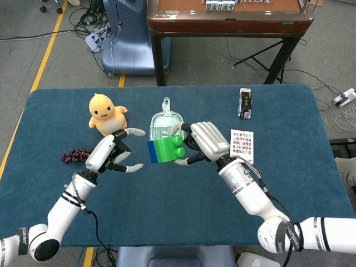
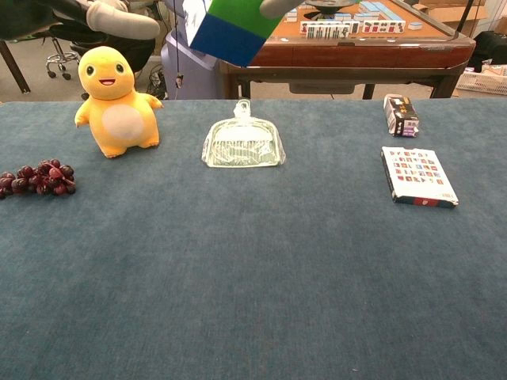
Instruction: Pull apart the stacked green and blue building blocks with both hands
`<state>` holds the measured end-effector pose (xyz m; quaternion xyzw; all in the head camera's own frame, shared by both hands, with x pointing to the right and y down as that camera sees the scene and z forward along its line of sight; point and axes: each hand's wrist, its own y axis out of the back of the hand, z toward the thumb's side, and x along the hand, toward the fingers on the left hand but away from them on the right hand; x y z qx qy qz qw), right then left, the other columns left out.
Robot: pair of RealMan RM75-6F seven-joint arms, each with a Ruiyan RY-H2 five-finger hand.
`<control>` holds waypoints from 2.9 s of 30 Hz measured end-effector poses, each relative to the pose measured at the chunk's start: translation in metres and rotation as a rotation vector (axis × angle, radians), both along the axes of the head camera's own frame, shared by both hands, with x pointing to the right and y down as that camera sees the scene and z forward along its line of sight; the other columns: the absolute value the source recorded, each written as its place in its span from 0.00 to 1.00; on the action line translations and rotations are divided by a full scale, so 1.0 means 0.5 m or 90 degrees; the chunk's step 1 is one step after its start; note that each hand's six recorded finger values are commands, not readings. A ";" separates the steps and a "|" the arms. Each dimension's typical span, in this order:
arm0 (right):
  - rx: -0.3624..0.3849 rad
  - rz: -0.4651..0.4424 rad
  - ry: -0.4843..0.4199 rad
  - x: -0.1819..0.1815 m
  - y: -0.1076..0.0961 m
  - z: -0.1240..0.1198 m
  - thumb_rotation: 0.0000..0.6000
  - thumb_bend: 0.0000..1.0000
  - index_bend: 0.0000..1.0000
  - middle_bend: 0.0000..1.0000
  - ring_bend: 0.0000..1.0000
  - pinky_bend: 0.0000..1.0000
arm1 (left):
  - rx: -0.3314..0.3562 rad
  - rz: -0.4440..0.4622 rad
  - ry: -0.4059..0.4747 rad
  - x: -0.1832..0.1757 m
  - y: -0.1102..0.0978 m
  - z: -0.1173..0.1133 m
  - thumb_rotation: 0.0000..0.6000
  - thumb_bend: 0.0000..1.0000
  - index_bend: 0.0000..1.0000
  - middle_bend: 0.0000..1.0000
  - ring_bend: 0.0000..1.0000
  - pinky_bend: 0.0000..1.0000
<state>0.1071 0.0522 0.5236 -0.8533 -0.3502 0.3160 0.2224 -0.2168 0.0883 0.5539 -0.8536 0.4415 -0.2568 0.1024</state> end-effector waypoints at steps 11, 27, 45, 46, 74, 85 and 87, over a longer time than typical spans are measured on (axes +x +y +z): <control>-0.001 0.013 -0.015 -0.018 0.000 0.010 1.00 0.00 0.66 1.00 1.00 1.00 | 0.026 -0.004 -0.022 0.010 0.003 0.002 1.00 0.00 0.33 1.00 1.00 1.00; -0.001 0.023 -0.034 -0.037 0.005 0.029 1.00 0.00 0.67 1.00 1.00 1.00 | 0.035 -0.018 -0.042 0.046 0.013 0.002 1.00 0.00 0.33 1.00 1.00 1.00; -0.018 0.029 -0.055 -0.055 0.014 0.037 1.00 0.00 0.67 1.00 1.00 1.00 | 0.039 -0.052 -0.045 0.054 0.011 0.011 1.00 0.00 0.50 1.00 1.00 1.00; -0.019 0.029 -0.057 -0.056 0.014 0.037 1.00 0.00 0.67 1.00 1.00 1.00 | 0.039 -0.052 -0.044 0.054 0.011 0.011 1.00 0.00 0.53 1.00 1.00 1.00; -0.038 0.045 -0.089 -0.045 0.011 0.035 1.00 0.00 0.68 1.00 1.00 1.00 | 0.057 -0.070 -0.036 0.051 0.015 0.016 1.00 0.06 0.80 1.00 1.00 1.00; -0.040 0.048 -0.099 -0.043 0.009 0.032 1.00 0.00 0.68 1.00 1.00 1.00 | 0.060 -0.068 -0.040 0.049 0.018 0.022 1.00 0.06 0.82 1.00 1.00 1.00; -0.040 0.048 -0.101 -0.043 0.010 0.031 1.00 0.00 0.68 1.00 1.00 1.00 | 0.060 -0.067 -0.042 0.049 0.019 0.023 1.00 0.06 0.82 1.00 1.00 1.00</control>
